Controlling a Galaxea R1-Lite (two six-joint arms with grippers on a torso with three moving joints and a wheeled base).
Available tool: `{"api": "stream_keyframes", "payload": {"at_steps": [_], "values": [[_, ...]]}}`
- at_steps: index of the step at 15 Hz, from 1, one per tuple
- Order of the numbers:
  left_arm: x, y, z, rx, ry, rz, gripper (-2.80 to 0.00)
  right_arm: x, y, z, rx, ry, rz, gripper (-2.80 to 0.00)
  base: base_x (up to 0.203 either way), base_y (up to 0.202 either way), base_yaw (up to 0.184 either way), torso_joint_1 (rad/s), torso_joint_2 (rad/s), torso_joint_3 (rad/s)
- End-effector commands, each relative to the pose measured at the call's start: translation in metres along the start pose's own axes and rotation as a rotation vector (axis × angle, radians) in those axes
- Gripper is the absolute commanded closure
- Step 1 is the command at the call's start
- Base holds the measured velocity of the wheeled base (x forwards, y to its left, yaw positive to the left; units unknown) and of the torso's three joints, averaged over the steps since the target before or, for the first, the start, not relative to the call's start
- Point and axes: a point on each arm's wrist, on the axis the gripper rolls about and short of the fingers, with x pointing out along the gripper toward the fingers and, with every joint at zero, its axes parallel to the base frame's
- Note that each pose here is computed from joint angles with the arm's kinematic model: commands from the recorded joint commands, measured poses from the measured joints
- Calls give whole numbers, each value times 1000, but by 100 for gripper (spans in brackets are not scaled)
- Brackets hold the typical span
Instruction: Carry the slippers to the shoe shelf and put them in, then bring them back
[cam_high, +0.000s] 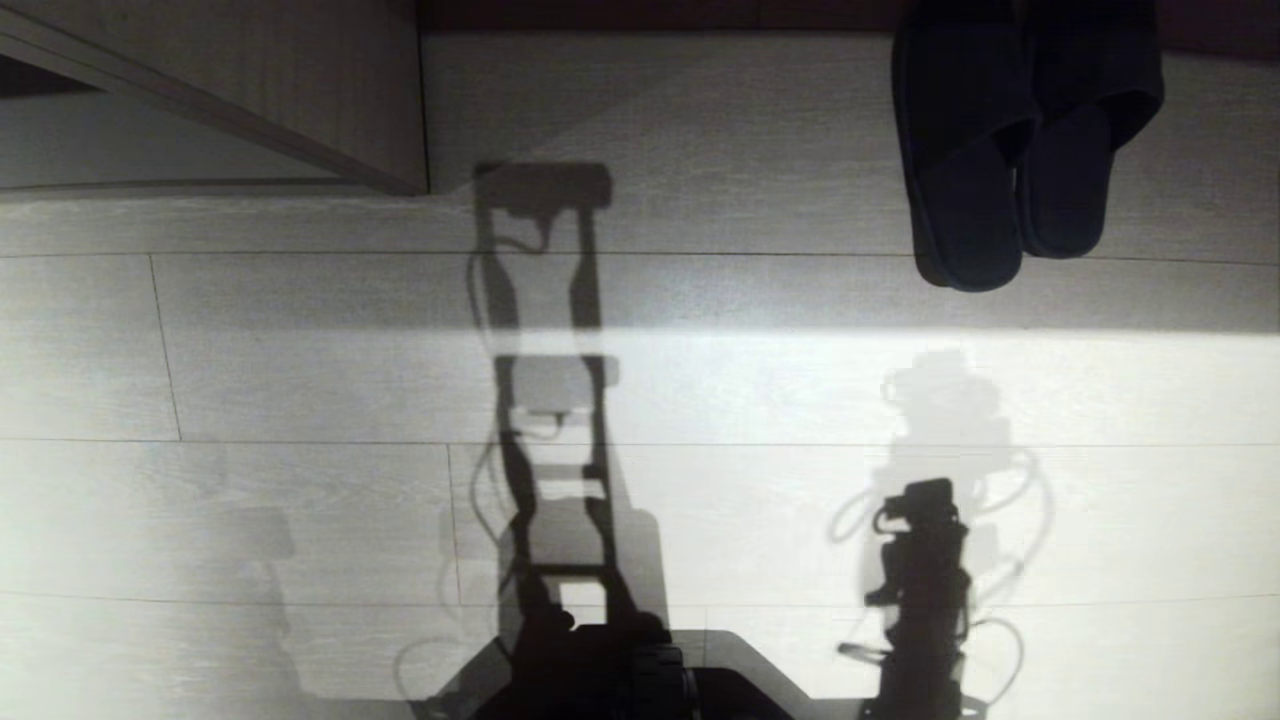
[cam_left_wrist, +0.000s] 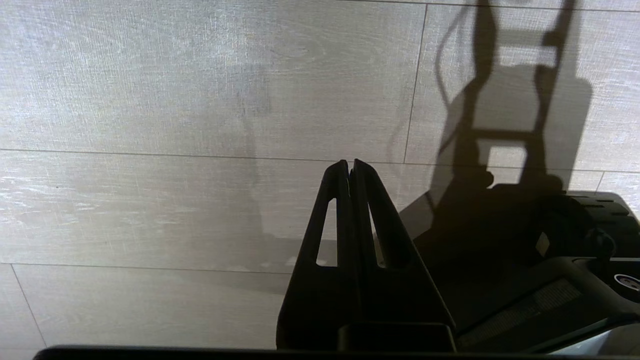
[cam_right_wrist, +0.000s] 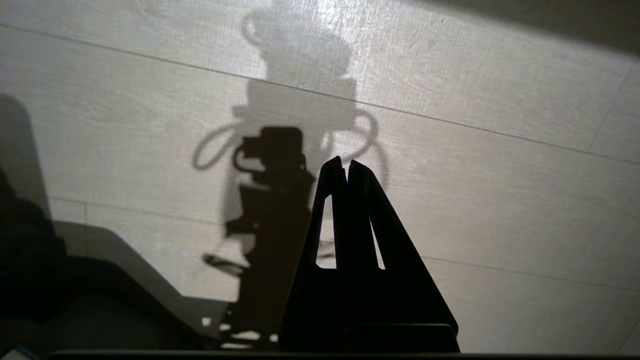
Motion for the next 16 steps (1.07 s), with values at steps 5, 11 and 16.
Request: {"api": "stream_keyframes", "payload": {"at_steps": [5,11,16], "values": [[0,0,0,0,0,0,0,-35,5,-31,2,-3,47,0,0,0,0,0,0,0],[0,0,0,0,0,0,0,-47,8,-49,50,16,61,0,0,0,0,0,0,0],[0,0,0,0,0,0,0,-47,9,-52,100,43,56,0,0,0,0,0,0,0]]}}
